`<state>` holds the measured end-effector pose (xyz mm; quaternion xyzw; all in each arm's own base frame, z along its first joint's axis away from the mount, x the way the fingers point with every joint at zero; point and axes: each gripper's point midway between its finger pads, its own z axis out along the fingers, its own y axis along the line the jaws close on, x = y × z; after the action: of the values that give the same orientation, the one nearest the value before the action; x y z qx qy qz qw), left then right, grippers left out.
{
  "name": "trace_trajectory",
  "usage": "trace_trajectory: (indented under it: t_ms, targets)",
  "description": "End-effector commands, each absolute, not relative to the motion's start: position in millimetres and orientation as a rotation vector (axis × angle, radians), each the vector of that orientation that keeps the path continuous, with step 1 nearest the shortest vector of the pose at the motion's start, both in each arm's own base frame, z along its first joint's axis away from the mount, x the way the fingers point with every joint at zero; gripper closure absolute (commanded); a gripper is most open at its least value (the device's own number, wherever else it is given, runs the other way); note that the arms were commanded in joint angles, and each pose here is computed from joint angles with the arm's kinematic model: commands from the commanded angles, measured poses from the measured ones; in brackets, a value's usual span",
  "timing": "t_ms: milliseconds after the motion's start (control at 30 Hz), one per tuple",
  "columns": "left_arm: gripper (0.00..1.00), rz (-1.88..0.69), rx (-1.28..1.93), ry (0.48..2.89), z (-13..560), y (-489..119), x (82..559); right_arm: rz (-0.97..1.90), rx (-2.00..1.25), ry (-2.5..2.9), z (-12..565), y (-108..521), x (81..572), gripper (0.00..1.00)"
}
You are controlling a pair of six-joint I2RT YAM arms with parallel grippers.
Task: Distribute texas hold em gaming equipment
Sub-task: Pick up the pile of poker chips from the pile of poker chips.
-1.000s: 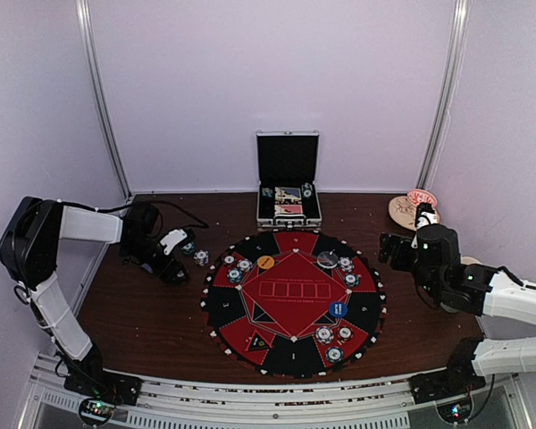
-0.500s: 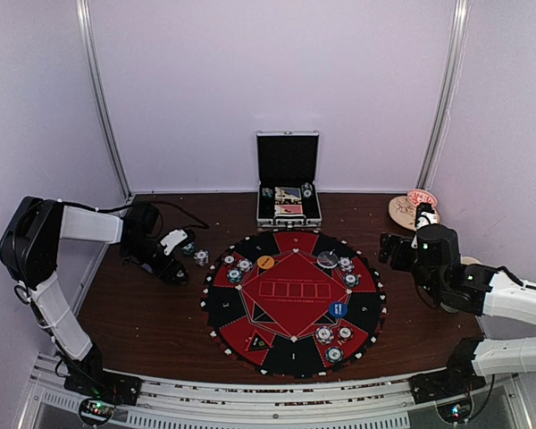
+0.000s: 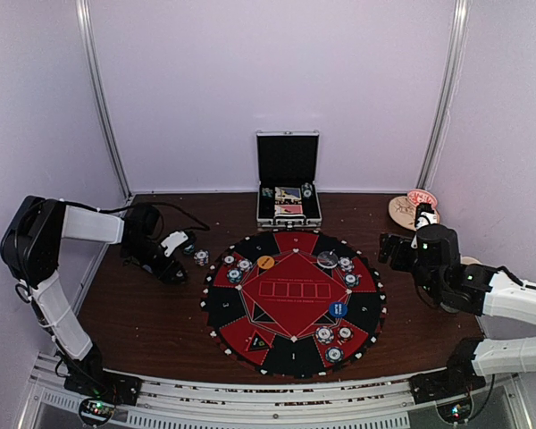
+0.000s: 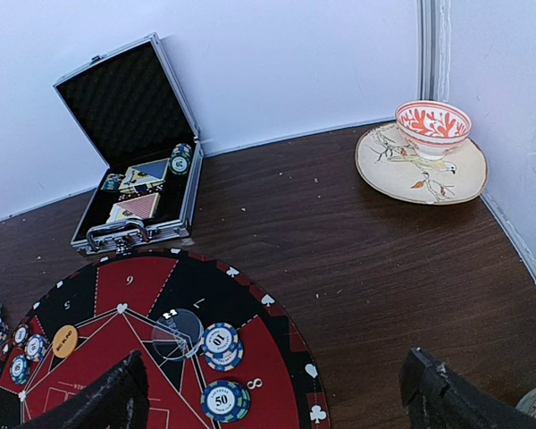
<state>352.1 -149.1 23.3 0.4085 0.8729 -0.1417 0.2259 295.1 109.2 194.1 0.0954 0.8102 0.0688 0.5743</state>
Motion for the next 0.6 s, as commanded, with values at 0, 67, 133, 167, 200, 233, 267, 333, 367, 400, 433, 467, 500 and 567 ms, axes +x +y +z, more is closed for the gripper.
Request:
trace_trajectory:
  t_ms: [0, 67, 133, 167, 200, 233, 267, 333, 367, 400, 433, 467, 500, 567]
  targets:
    - [0.51, -0.396, 1.138, 2.359, 29.0, -154.4, 361.4, 0.17, 0.228, 1.88, 204.4, 110.3, 297.9, 0.0]
    - [0.57, -0.399, 1.139, 2.353, 30.9, -155.1, 361.2, 0.169, 0.227, 1.879, 204.5, 110.0, 297.9, 0.0]
    - [0.59, -0.404, 1.139, 2.348, 32.9, -155.6, 360.5, 0.169, 0.228, 1.878, 204.5, 109.7, 297.8, 0.0]
    - [0.62, -0.404, 1.139, 2.345, 33.9, -155.7, 360.2, 0.168, 0.227, 1.879, 204.4, 110.0, 297.9, 0.0]
    - [0.63, -0.408, 1.139, 2.34, 36.2, -156.3, 359.6, 0.167, 0.227, 1.88, 204.0, 109.9, 297.9, 0.0]
    - [0.66, -0.412, 1.14, 2.335, 38.3, -156.8, 358.6, 0.168, 0.227, 1.88, 204.0, 109.9, 297.8, 0.0]
    - [0.68, -0.415, 1.14, 2.33, 41.0, -157.1, 358.3, 0.17, 0.229, 1.879, 204.2, 110.0, 297.9, 0.0]
    - [0.71, -0.416, 1.141, 2.31, 49.4, -158.4, 357.4, 0.17, 0.229, 1.879, 204.2, 110.0, 297.9, 0.0]
    - [0.72, -0.415, 1.141, 2.301, 53.7, -158.7, 357.4, 0.169, 0.229, 1.878, 204.4, 109.9, 297.9, 0.0]
    - [0.72, -0.414, 1.14, 2.289, 58.6, -159.2, 357.3, 0.168, 0.23, 1.879, 204.3, 109.8, 298.2, 0.0]
    - [0.72, -0.413, 1.142, 2.278, 63.4, -160.0, 357.0, 0.167, 0.229, 1.878, 204.2, 109.9, 298.2, 0.0]
    - [0.72, -0.412, 1.143, 2.264, 69.6, -161.2, 356.9, 0.164, 0.23, 1.879, 203.4, 109.6, 298.3, 0.0]
    - [0.72, -0.41, 1.147, 2.254, 74.0, -162.7, 356.2, 0.164, 0.23, 1.88, 203.4, 109.4, 298.3, 0.0]
    - [0.72, -0.399, 1.158, 2.226, 85.1, -167.1, 355.7, 0.163, 0.23, 1.881, 202.5, 109.7, 298.6, 0.0]
